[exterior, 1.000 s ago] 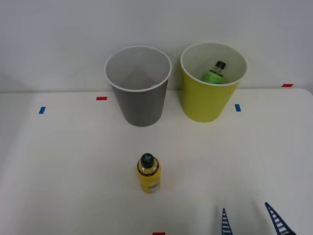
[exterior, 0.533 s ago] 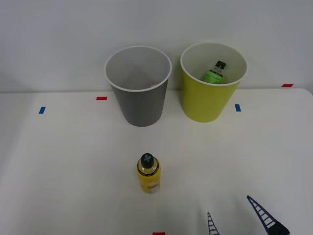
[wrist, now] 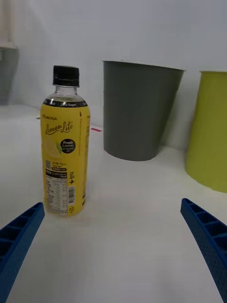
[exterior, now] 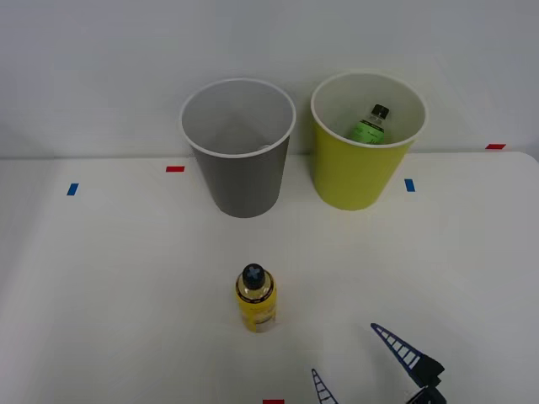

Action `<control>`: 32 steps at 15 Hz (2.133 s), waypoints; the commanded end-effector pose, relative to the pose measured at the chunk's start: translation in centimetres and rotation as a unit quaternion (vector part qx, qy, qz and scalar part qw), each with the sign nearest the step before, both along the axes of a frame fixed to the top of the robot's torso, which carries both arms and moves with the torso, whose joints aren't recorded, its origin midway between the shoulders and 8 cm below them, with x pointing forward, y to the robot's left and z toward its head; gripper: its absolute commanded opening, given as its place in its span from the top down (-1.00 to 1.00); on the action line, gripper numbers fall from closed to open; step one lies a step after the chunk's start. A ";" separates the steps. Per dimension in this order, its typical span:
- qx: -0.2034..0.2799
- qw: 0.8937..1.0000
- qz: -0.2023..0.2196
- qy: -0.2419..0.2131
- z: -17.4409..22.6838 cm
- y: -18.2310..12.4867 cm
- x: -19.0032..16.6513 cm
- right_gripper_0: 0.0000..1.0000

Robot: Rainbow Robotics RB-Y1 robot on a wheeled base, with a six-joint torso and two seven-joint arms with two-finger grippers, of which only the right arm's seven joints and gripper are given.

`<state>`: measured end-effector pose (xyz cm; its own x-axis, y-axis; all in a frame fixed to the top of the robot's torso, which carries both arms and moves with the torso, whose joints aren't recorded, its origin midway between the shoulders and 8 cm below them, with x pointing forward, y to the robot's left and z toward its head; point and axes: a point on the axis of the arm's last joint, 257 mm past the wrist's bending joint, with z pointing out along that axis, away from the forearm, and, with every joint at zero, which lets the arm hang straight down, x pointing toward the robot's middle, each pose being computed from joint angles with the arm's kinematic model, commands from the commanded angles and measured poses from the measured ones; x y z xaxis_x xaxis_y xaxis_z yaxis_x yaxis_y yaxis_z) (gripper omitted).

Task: Put cans in the gray bin, plastic bottles in the light green bin

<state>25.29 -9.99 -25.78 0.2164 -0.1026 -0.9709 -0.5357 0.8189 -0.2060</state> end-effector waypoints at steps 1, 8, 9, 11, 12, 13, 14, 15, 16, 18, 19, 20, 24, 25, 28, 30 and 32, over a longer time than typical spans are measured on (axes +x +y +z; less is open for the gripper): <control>0.016 1.000 0.023 0.002 0.5 1.8 0.4 -1.00; 0.039 0.997 0.064 -0.004 2.0 6.0 2.0 -1.00; 0.031 0.998 0.060 -0.016 2.4 6.4 2.6 -1.00; 0.019 0.998 0.055 -0.013 2.2 7.3 3.7 -1.00; 0.021 0.998 0.051 -0.010 2.2 7.6 4.1 -1.00; 0.020 0.999 0.049 -0.009 2.4 8.2 4.8 -1.00; 0.023 0.998 0.052 0.002 2.3 8.9 5.2 -1.00; 0.026 0.998 0.055 0.009 2.3 9.5 5.8 -1.00; 0.029 0.998 0.059 0.013 2.5 10.3 6.2 -1.00; 0.032 0.998 0.061 0.016 2.6 11.1 6.7 -1.00; 0.028 0.998 0.061 0.013 2.4 11.6 7.3 -1.00; 0.023 0.998 0.059 0.011 2.1 11.8 7.9 -1.00; 0.035 0.998 0.050 0.025 1.5 13.0 9.5 -1.00; 0.038 0.998 0.048 0.024 1.8 13.2 9.9 -1.00; 0.039 0.998 0.046 0.020 2.3 13.3 10.4 -1.00; 0.039 0.998 0.045 0.020 2.4 13.2 10.6 -1.00; 0.039 0.998 0.046 0.019 2.4 13.5 10.5 -1.00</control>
<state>35.80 3.38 -23.38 0.1832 -0.0080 -0.9830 -0.6156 0.7787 -0.1211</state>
